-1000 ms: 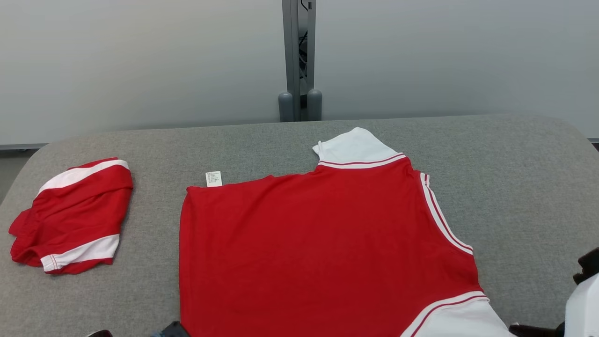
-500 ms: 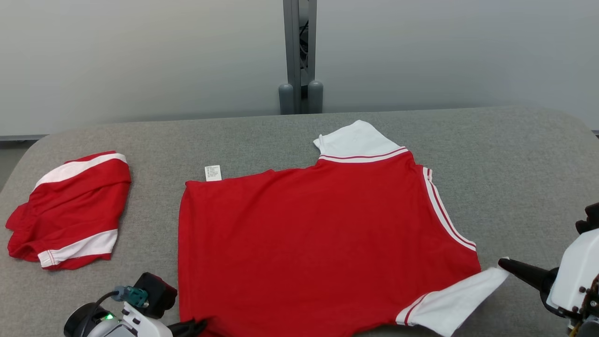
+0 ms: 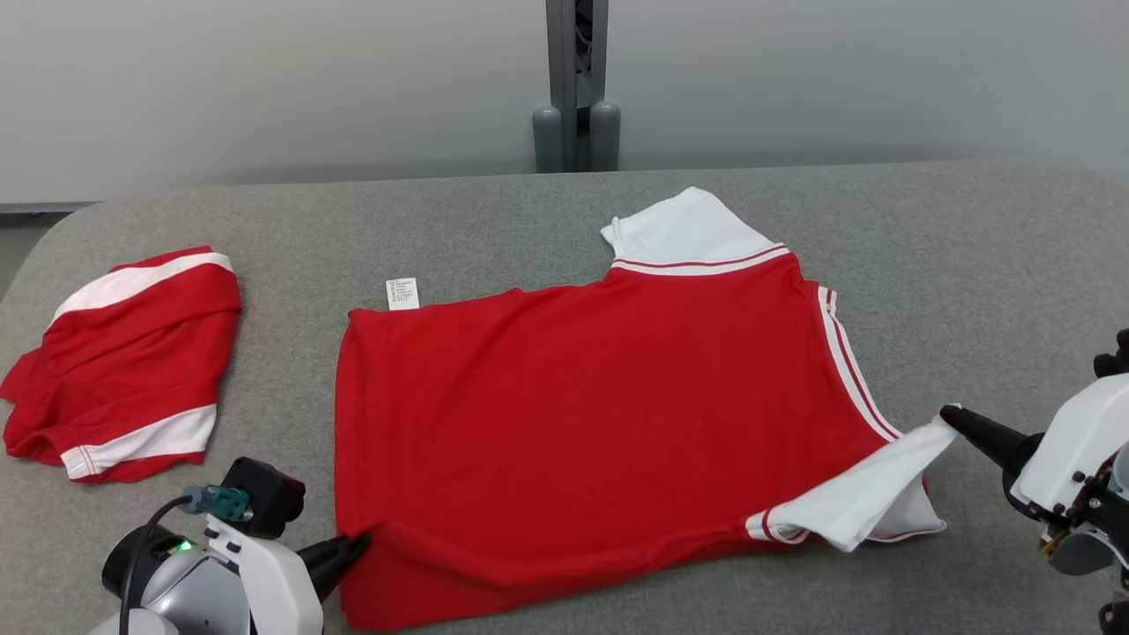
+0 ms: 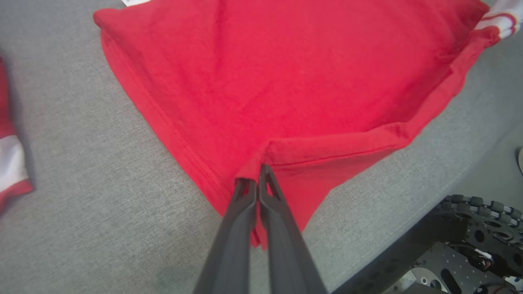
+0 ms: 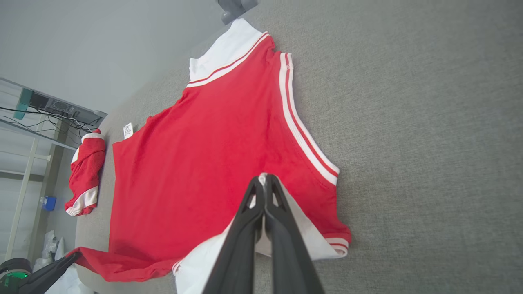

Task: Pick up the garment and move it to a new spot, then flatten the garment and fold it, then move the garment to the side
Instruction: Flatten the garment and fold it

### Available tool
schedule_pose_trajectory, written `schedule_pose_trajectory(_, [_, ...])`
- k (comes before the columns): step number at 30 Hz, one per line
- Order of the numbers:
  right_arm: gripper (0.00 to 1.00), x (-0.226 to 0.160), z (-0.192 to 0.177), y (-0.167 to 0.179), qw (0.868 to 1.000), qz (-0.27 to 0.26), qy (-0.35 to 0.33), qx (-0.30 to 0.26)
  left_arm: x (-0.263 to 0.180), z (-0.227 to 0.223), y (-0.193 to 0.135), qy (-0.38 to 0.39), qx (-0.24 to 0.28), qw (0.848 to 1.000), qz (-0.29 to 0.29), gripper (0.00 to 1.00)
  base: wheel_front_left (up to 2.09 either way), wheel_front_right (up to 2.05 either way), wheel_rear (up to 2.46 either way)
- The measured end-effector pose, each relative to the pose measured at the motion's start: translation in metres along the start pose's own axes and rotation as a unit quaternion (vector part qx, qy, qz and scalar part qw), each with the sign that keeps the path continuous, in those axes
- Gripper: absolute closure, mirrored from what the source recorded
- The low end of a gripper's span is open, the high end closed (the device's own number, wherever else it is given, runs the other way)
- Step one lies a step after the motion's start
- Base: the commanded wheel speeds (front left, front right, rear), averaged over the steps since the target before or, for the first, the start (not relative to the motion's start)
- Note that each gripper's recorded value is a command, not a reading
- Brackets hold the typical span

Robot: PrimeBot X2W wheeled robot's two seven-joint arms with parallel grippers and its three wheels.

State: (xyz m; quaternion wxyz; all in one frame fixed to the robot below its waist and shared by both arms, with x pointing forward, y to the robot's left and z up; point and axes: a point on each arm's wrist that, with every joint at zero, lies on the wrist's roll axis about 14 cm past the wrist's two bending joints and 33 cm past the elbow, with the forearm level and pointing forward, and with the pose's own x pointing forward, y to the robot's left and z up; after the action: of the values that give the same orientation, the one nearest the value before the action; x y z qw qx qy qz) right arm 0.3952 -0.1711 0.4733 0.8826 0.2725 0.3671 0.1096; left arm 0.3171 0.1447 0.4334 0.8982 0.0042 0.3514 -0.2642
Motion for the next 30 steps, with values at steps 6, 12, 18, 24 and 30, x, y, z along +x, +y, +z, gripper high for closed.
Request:
schedule_pose_trajectory(6, [1.0, 0.018, 0.008, -0.007, 1.0, -0.007, -0.015, 0.011, 0.01, 0.003, 0.012, -0.009, -0.009, 1.0, 0.019, 1.0, 0.0, 0.0, 0.0])
schedule_pose_trajectory(12, [1.0, 0.034, 0.014, -0.013, 0.999, -0.015, -0.026, 0.014, 0.019, 0.014, 0.027, -0.035, -0.005, 0.998, 0.045, 1.0, 0.0, 0.0, 0.0])
schedule_pose_trajectory(18, [1.0, 0.051, 0.02, -0.013, 0.999, -0.015, -0.036, 0.01, 0.031, 0.019, 0.035, -0.048, 0.002, 0.997, 0.059, 1.0, 0.0, 0.0, 0.0])
schedule_pose_trajectory(24, [1.0, 0.064, 0.024, -0.009, 0.999, -0.008, -0.046, 0.007, 0.037, 0.013, 0.047, -0.036, 0.007, 0.996, 0.076, 1.0, 0.0, 0.0, 0.0])
schedule_pose_trajectory(30, [1.0, 0.075, 0.024, -0.002, 0.999, 0.001, -0.051, 0.004, 0.039, 0.009, 0.053, -0.032, 0.005, 0.996, 0.086, 1.0, 0.0, 0.0, 0.0])
